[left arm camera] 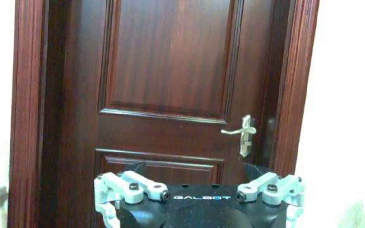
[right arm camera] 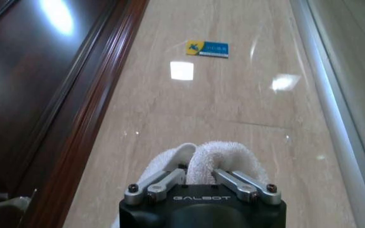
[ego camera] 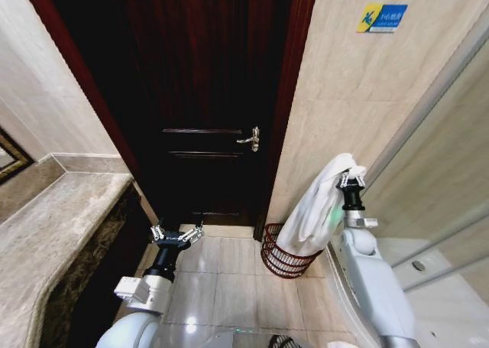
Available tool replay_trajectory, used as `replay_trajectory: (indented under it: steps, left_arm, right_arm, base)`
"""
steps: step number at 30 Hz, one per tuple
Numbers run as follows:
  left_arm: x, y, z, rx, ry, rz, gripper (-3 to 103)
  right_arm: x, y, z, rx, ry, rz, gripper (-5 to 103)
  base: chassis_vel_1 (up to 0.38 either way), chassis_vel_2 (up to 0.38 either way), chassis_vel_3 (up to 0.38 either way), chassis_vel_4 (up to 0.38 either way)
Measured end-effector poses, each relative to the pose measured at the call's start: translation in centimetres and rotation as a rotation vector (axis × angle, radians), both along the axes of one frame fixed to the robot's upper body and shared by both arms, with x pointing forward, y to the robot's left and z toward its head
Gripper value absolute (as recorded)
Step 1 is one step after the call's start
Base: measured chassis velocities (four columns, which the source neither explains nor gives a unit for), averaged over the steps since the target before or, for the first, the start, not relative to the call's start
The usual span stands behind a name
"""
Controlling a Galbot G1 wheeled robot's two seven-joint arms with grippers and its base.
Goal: Discard the used towel into the hamper.
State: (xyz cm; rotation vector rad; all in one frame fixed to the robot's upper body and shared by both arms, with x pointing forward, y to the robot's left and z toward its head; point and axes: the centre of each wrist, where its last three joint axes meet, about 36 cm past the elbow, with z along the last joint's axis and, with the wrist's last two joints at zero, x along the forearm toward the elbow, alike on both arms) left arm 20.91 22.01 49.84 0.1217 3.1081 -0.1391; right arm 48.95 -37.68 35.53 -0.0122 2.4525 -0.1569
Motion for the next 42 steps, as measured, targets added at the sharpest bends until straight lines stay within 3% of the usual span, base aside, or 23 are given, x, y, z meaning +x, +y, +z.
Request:
replay_trajectory:
  steps: [22, 42]
  left_arm:
    - [0.0, 0.0, 0.0, 0.0, 0.0, 0.0, 100]
    - [0.0, 0.0, 0.0, 0.0, 0.0, 0.0, 100]
  right_arm:
    - [-4.1, 2.9, -6.7, 0.024, 0.091, 0.014, 4]
    - [-5.2, 1.4, -7.5, 0.04, 0.1, -0.028, 4]
  base:
    - [0.0, 0.0, 0.0, 0.0]
    - [-0.043, 0.042, 0.042, -0.042]
